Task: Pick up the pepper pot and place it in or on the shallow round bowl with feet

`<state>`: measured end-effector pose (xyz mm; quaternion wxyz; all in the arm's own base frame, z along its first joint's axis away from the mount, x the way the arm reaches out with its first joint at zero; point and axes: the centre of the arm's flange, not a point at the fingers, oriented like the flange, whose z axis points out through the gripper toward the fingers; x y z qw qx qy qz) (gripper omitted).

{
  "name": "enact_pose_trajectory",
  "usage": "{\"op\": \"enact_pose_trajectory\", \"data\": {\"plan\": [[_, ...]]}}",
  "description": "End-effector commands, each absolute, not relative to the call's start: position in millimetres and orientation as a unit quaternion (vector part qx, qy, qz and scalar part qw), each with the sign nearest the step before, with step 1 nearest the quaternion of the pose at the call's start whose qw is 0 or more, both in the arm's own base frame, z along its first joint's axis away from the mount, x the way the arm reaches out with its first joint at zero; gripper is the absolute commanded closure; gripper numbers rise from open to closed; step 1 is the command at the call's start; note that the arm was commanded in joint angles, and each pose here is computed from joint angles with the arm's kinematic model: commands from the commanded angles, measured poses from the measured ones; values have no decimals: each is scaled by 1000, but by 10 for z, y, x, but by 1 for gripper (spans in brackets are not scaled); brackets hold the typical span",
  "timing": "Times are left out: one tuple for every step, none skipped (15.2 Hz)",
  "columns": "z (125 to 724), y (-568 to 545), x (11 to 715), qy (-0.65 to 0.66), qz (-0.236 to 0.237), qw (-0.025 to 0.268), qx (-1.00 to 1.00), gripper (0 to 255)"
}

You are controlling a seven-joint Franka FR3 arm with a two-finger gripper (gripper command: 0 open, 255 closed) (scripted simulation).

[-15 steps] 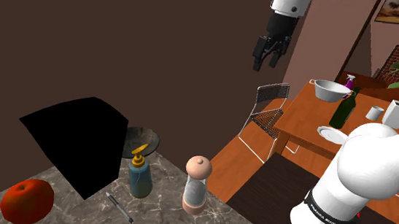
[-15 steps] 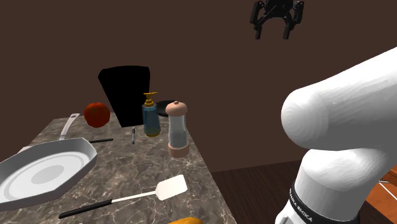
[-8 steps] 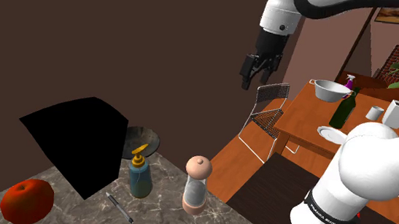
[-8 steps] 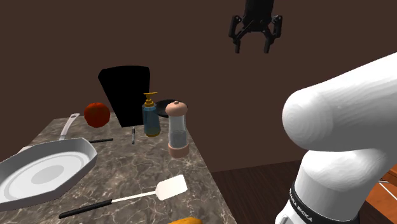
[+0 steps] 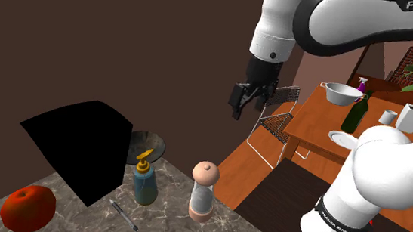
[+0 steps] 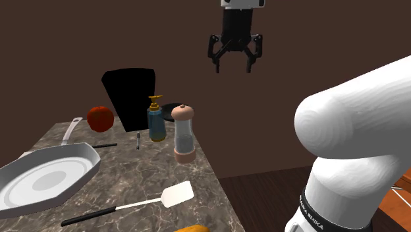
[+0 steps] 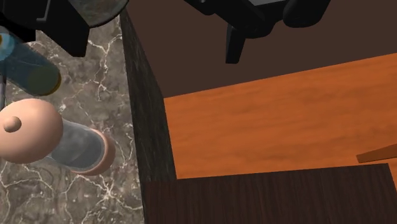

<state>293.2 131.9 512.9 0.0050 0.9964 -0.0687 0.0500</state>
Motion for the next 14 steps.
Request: {"op": "enact_pose_trajectory", "data": {"plan": [[5022,1574,2880,-72,49,5,996,0],[4963,1691,2860,-74,49,5,996,0],[4905,1807,2840,-75,48,5,996,0],[4846,1923,2820,-77,48,5,996,0],[4788,2040,2801,-78,48,5,996,0],[4729,2156,2781,-79,47,5,996,0],[4671,2273,2762,-81,47,5,996,0],[4612,2390,2744,-82,46,5,996,0],[4554,2506,2726,-84,46,5,995,0],[4495,2623,2708,-85,45,5,995,0],[4437,2740,2690,-86,45,5,995,0],[4379,2857,2672,-88,45,5,995,0],[4348,2919,2663,-89,44,5,995,0],[4295,2919,2668,-89,44,5,995,0]]}}
